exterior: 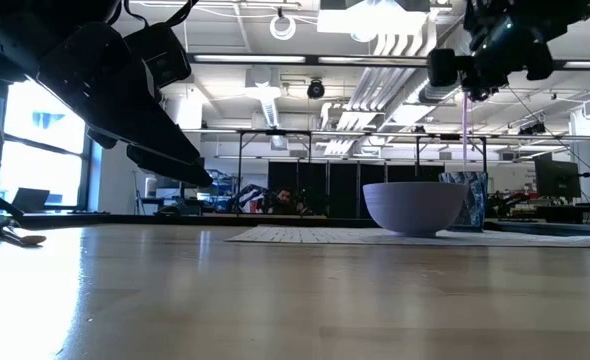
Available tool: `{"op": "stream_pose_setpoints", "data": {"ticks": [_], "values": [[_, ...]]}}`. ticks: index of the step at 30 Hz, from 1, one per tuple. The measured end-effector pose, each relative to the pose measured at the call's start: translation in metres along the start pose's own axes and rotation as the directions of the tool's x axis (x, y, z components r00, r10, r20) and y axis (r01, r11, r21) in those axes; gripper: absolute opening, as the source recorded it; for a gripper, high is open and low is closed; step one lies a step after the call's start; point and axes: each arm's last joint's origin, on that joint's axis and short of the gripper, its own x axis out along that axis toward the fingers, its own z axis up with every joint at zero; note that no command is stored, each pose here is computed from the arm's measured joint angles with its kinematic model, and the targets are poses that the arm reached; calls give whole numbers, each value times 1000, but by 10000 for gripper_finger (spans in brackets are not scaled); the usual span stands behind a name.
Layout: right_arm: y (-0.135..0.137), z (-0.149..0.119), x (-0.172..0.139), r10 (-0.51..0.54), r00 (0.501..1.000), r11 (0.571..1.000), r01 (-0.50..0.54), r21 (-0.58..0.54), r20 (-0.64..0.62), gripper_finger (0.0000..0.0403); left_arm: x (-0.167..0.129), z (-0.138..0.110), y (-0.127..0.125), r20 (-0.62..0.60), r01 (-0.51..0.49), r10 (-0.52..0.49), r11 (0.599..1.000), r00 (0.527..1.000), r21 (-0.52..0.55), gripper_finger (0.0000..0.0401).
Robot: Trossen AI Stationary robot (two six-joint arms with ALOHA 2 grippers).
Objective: Pick & Place Utensil
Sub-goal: Put the pink plastic straw into the black cup, then put the pink fork into the purple bowl
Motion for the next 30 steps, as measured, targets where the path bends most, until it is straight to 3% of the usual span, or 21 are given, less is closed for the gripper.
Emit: {"op": "stream_pose_setpoints", "data": {"ticks": [6,16,22,26,30], "values": [[1,-4,15,72,995,997,-73,-7,-76,57,0,0,0,0,-1,1,1000,1000,0,376],[-6,3,17,121,989,989,-128,-72,-90,141,0,0,0,-1,0,0,1000,1000,0,376],[-8,41,-3,234,972,970,-235,-65,-25,165,0,0,0,-1,0,0,1000,1000,0,376],[-5,73,-24,391,920,919,-390,-55,19,165,0,0,0,-1,0,0,1000,1000,0,376],[1,90,-47,618,785,785,-619,22,27,166,0,0,0,-1,0,0,1000,1000,0,376]]}}
